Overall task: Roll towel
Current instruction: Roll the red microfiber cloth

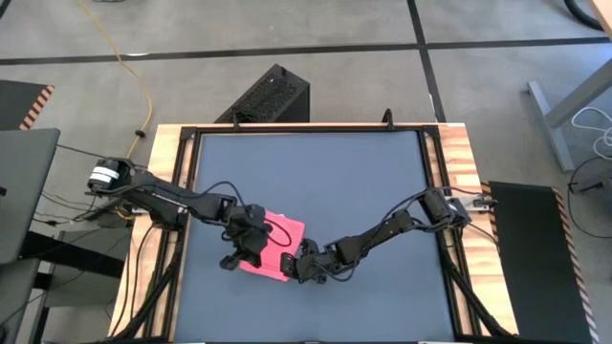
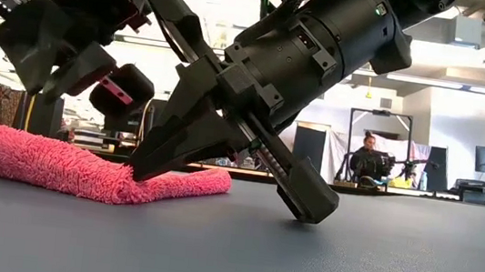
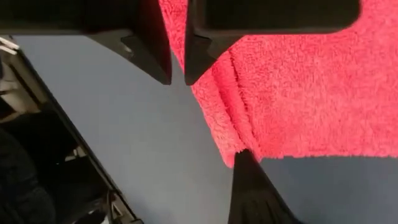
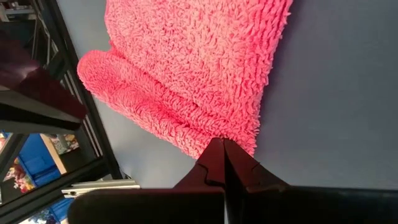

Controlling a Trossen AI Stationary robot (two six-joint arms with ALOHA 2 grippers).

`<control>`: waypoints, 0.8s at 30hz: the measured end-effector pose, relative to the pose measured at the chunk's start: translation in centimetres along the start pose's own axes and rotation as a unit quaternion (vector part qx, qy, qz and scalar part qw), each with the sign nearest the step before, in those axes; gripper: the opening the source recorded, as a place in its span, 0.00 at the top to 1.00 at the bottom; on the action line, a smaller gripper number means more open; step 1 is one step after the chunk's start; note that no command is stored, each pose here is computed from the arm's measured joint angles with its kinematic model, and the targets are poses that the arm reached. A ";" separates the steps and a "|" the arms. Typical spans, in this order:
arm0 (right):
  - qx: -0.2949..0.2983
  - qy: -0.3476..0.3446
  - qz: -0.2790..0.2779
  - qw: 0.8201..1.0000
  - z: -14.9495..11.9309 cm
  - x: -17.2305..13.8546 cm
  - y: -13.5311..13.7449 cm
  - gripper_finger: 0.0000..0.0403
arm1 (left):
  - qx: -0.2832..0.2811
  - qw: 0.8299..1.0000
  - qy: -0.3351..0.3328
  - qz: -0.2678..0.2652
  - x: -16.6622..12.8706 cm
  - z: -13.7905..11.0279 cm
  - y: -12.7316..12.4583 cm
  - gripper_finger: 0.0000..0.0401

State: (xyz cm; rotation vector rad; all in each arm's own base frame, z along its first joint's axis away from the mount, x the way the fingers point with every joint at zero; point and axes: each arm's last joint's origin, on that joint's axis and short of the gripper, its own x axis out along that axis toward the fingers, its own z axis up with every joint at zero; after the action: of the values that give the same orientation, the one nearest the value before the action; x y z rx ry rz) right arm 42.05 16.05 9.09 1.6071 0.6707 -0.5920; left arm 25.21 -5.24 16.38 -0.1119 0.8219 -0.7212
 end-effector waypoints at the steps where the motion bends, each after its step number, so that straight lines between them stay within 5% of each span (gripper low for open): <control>1: 0.000 0.000 0.000 1.000 0.0 0.0 0.0 0.98 | 0.007 1.000 -0.003 0.001 0.0 0.1 0.0 0.88; 11: 0.001 -0.004 0.001 1.000 0.3 0.1 0.1 0.98 | 0.042 0.998 -0.004 0.048 0.4 0.3 -0.4 0.63; 24: 0.007 -0.012 0.001 1.000 0.8 0.1 0.3 0.97 | 0.010 0.999 0.012 0.030 2.5 -0.5 0.2 0.61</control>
State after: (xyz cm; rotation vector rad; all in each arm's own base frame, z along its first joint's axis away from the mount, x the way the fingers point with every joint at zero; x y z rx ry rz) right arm 42.33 15.24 9.11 1.6114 0.6486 -0.6141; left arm 26.12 -6.54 14.44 -0.0603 0.8381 -0.6753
